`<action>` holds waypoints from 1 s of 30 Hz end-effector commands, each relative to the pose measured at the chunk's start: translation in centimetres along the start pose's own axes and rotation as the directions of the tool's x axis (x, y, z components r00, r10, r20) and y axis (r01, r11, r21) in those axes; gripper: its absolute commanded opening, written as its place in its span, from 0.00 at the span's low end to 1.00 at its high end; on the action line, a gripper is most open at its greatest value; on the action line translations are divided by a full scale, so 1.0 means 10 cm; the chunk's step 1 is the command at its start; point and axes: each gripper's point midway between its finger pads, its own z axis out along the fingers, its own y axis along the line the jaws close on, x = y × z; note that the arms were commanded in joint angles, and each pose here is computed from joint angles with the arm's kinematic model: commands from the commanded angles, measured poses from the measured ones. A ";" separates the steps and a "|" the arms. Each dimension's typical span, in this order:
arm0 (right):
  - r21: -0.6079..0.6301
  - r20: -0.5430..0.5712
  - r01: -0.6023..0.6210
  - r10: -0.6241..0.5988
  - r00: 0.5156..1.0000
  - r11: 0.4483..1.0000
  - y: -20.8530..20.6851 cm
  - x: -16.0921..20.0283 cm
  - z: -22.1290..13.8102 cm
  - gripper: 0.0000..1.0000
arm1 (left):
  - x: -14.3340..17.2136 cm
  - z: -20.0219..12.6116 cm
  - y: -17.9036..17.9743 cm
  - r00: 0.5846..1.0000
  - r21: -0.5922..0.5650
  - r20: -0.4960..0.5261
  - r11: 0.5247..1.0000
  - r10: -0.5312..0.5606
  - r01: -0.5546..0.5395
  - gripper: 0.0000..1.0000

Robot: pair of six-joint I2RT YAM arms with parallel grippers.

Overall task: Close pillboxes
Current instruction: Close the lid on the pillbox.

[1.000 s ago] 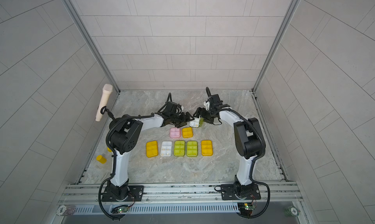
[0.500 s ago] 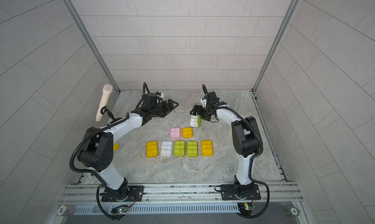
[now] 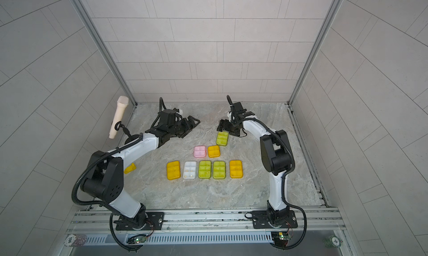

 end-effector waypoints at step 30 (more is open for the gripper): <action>0.333 -0.174 0.135 -0.080 0.981 0.933 -0.57 0.30 0.36 0.89 | 0.03 0.02 -0.07 1.000 0.033 -0.017 0.999 -0.008 0.008 0.88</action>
